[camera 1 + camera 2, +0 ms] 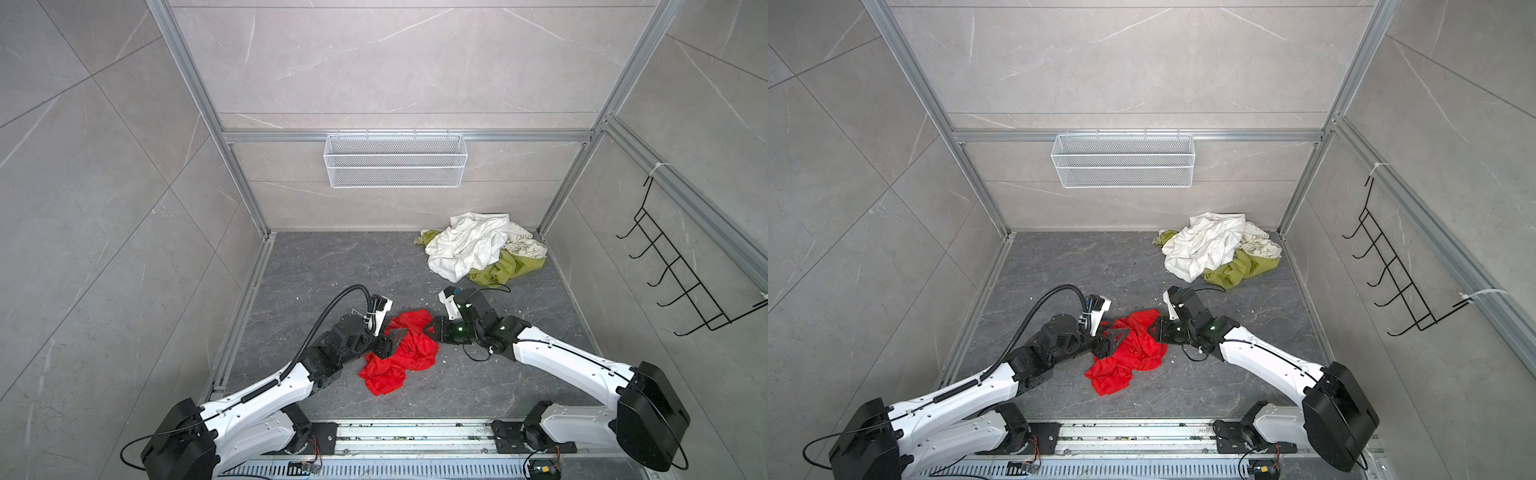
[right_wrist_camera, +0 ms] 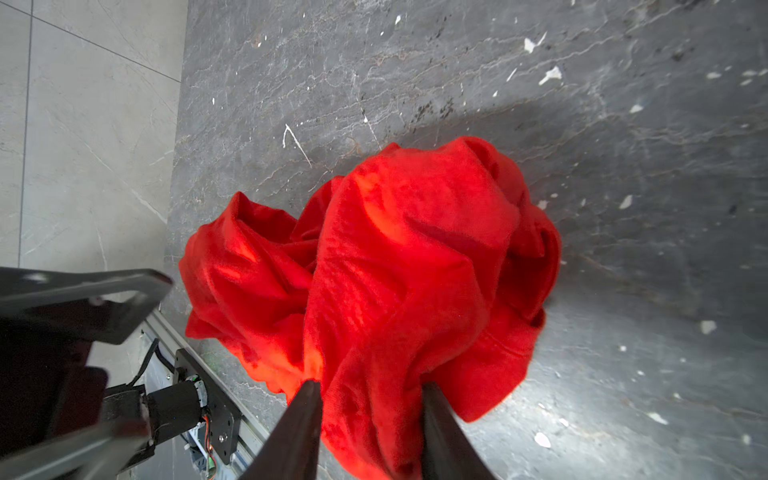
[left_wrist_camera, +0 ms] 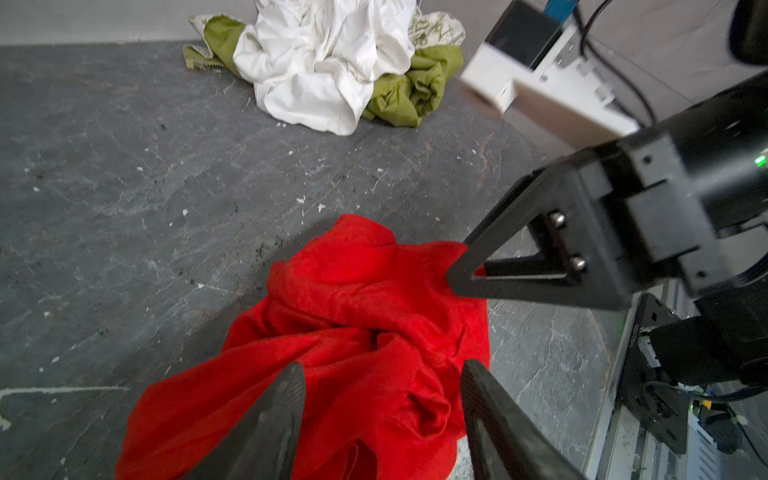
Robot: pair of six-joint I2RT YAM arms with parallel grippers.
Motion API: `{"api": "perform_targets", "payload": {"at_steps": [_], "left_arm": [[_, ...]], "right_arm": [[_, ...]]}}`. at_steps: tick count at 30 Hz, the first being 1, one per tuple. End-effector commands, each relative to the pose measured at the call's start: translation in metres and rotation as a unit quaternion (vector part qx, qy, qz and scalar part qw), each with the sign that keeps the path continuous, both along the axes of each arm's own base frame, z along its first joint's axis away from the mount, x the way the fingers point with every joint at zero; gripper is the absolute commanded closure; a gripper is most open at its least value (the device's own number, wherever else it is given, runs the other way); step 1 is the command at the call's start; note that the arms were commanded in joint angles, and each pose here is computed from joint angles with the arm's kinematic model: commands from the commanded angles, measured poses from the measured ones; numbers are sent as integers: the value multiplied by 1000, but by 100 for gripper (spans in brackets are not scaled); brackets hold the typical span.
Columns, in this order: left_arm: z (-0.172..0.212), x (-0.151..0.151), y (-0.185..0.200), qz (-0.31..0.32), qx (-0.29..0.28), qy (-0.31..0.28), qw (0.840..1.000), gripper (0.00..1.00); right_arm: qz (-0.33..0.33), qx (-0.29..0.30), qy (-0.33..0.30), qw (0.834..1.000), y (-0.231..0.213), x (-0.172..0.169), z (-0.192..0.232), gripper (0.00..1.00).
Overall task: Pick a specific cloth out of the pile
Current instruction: 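Open both grippers to release the red cloth on the table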
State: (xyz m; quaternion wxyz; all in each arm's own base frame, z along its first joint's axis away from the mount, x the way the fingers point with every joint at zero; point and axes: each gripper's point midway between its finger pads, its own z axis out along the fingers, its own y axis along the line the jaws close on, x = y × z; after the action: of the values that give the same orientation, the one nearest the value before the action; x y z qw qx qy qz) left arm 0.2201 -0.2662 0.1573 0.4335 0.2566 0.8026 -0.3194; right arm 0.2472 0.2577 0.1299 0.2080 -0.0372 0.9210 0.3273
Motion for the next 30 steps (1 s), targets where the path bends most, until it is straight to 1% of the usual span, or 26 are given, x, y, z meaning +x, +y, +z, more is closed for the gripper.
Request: {"api": "perform_targets", "payload": {"at_steps": [1,8,12,16,20,26,30], "left_arm": [[3,6,-2,14,-17,-8,1000,37],[-17,9,4,30,-3,4,1000,38],[-36,12,18,61,14,0,998,41],[-50,12,23,72,24,8,997,42],[-57,13,27,82,22,14,996,42],[-68,11,30,87,29,23,995,42],[-60,9,32,87,22,23,996,43]], "right_arm": [[0,-7,-22,1000,-3,6,14,57],[2,-19,-1,1000,-8,-1,-5,52],[0,-20,-1,1000,-10,0,-9,55],[9,-19,-4,1000,-7,4,-6,56],[16,-13,-13,1000,-4,8,-7,56],[3,-22,-16,1000,-10,11,-16,58],[-17,-26,-25,999,-22,14,-15,58]]}}
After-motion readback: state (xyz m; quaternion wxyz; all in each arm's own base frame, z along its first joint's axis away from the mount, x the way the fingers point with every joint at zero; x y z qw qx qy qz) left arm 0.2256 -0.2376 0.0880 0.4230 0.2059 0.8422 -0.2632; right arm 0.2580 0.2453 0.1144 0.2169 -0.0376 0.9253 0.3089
